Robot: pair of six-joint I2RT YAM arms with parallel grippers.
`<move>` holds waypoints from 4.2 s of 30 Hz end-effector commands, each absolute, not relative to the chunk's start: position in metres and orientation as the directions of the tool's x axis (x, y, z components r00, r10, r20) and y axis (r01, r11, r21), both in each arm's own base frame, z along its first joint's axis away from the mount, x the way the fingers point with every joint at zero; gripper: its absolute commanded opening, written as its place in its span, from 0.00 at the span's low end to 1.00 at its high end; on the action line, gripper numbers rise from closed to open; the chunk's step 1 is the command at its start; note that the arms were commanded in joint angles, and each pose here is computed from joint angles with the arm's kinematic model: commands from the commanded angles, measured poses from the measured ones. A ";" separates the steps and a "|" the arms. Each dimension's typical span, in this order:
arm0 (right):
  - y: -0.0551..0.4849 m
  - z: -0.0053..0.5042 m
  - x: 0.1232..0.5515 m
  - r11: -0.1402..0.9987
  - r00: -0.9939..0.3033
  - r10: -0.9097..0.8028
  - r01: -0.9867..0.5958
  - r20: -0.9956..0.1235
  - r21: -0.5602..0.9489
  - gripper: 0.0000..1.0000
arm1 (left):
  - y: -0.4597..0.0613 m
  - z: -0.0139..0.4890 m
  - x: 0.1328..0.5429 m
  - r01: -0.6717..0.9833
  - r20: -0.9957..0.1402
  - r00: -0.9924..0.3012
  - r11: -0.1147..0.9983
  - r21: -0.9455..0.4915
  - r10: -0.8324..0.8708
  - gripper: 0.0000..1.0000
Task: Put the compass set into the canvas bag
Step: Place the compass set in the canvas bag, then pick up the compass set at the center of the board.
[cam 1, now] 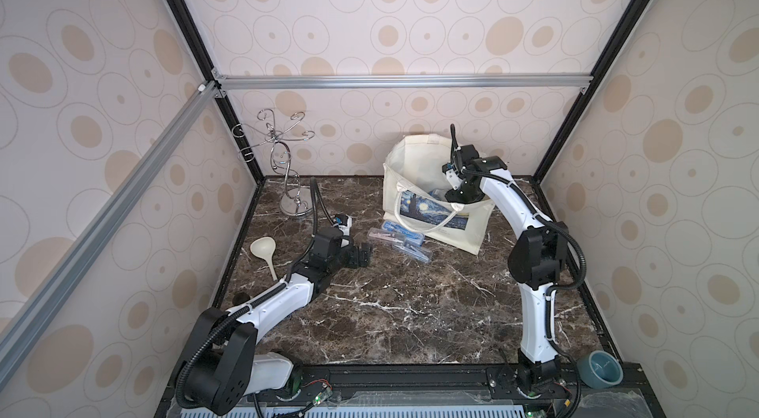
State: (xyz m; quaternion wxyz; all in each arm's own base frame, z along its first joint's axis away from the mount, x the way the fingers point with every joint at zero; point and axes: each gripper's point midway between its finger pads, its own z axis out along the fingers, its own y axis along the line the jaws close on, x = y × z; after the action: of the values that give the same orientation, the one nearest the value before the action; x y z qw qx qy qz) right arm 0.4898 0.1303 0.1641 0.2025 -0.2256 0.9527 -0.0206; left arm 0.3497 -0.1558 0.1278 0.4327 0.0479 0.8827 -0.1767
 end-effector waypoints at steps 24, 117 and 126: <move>0.270 0.311 0.306 0.527 -0.222 -0.518 -0.844 -0.826 -0.103 0.77 | -0.179 0.148 0.362 0.311 -0.840 -0.509 0.870 -0.384 -0.189 1.00; 0.252 0.011 0.332 0.713 -0.683 -0.677 -0.700 -0.275 -0.017 0.47 | -0.169 0.151 0.347 0.308 -0.852 -0.490 0.877 -0.368 -0.186 1.00; 0.256 0.023 0.311 0.693 -0.664 -0.690 -0.721 -0.289 0.004 0.41 | -0.166 0.150 0.346 0.302 -0.856 -0.487 0.885 -0.354 -0.176 1.00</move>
State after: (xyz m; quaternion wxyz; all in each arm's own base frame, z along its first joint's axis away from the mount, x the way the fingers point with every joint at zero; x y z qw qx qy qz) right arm 0.3313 0.2612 0.0207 0.1556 -0.3764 0.9110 0.0648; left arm 0.3429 -0.1665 0.1401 0.4904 0.0305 0.8360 -0.2444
